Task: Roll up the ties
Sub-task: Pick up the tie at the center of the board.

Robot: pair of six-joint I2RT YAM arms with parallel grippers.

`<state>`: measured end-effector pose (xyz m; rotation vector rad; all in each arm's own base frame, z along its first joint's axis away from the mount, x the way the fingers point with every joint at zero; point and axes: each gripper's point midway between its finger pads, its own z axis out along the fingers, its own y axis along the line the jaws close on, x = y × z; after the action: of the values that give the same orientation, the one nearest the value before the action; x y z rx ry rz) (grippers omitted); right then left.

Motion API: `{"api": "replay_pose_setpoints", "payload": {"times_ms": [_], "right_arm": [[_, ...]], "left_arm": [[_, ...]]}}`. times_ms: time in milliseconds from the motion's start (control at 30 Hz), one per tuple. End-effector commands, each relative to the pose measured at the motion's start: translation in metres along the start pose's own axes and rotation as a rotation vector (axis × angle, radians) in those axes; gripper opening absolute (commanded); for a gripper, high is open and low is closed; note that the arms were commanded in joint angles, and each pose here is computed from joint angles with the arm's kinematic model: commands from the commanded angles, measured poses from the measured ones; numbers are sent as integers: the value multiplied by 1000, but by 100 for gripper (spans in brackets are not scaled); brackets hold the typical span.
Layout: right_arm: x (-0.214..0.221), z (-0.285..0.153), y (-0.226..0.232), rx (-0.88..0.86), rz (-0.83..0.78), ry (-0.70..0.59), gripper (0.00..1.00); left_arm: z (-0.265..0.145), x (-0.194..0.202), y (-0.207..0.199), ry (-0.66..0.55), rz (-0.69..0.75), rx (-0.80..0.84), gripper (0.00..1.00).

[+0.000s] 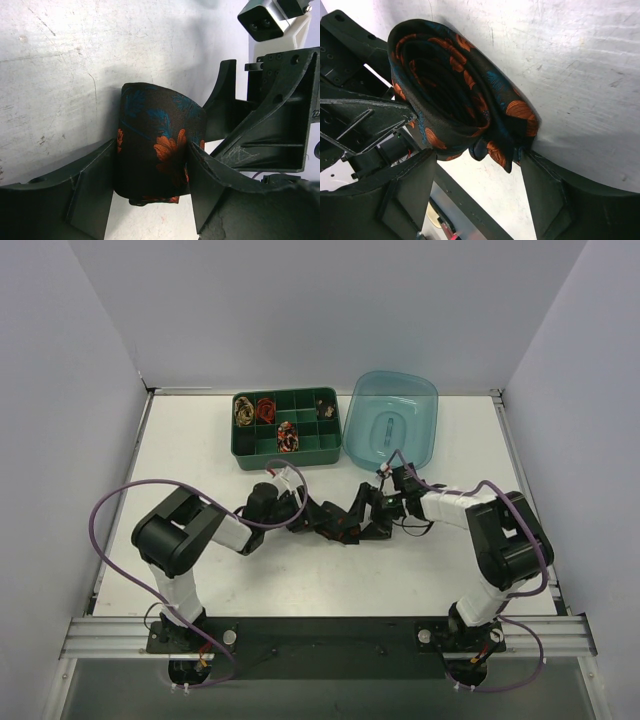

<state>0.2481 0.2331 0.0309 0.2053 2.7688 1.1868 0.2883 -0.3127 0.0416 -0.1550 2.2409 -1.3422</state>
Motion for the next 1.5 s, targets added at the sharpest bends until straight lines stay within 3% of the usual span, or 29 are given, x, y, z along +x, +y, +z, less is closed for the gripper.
{"api": "replay_pose_setpoints", "payload": {"times_ms": [0,567,1133,1333,1467], "right_arm": [[-1,6,0,4,-5,6,66],[-19,11,14,-27,-2,-11,44],[-12,19,7,-18,-9,32,37],[-13,20,6,-18,-14,32,36],[-17,15,11,-31,-29,17,39]], "left_arm": [[0,2,-11,-2,12,52,64],[-3,16,-22,17,11,116,64],[4,22,-54,26,26,273,63],[2,26,-57,35,42,278,47],[2,26,-56,32,40,275,45]]}}
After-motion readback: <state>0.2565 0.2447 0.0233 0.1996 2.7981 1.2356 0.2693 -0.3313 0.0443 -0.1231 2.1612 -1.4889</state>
